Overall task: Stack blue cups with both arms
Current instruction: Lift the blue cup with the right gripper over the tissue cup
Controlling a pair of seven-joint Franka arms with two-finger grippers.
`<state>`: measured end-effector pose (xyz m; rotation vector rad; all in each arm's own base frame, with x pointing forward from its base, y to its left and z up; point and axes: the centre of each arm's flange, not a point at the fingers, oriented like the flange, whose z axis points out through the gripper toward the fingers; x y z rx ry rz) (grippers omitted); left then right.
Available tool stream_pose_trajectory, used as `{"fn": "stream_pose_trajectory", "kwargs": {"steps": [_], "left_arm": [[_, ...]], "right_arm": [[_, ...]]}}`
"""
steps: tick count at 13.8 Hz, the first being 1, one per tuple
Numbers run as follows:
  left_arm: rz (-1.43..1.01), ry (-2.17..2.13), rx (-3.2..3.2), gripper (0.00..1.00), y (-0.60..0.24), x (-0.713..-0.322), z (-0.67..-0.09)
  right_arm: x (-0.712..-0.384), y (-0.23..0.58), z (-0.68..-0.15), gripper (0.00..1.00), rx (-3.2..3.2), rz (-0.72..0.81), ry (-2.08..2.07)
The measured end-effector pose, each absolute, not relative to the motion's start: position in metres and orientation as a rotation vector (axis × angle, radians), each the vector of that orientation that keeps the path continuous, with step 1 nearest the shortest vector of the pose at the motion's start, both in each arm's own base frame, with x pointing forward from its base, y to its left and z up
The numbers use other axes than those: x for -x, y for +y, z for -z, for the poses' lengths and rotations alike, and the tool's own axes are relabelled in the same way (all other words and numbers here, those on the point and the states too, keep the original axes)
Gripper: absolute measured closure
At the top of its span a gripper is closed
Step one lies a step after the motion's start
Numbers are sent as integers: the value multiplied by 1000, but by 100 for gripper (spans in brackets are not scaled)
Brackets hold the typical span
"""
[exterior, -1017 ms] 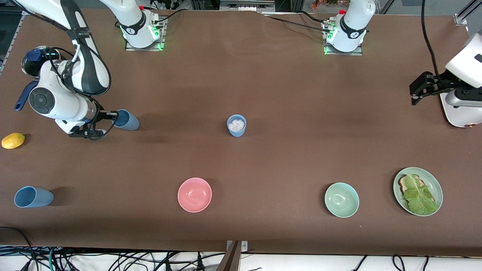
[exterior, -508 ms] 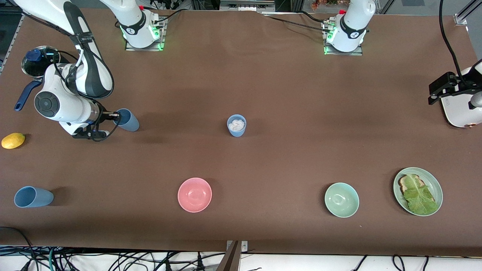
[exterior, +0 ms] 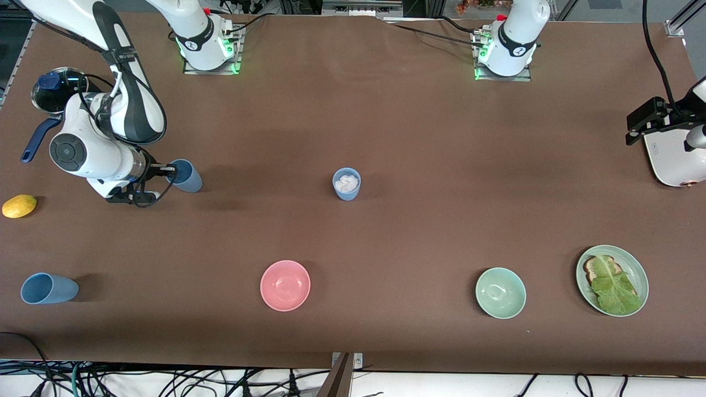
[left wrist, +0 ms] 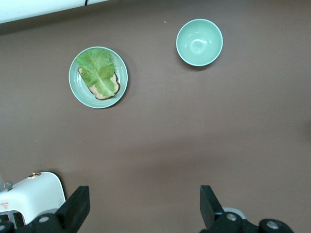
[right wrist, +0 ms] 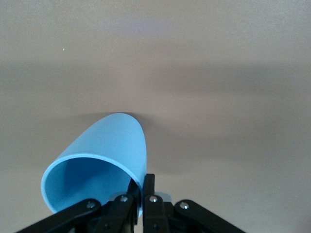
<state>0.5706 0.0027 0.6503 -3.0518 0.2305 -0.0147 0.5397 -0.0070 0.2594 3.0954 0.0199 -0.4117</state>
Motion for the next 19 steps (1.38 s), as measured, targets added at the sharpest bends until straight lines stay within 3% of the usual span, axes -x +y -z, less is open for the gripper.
{"fn": "stream_pose_trajectory", "kwargs": {"steps": [3,11,15,19], "left_arm": [[4,214,3053,0,3,-567,-651],[-9,149,3056,0,8,-562,-651],[-9,138,3075,0,6,-562,-651],[-24,104,3086,0,5,-560,-650]], "right_arm": [[-555,4,-283,95,-3099,401,49],[-605,75,-426,95,-3130,296,170],[-605,143,-469,95,-3193,238,96],[-587,231,-471,95,-3185,232,13]]}}
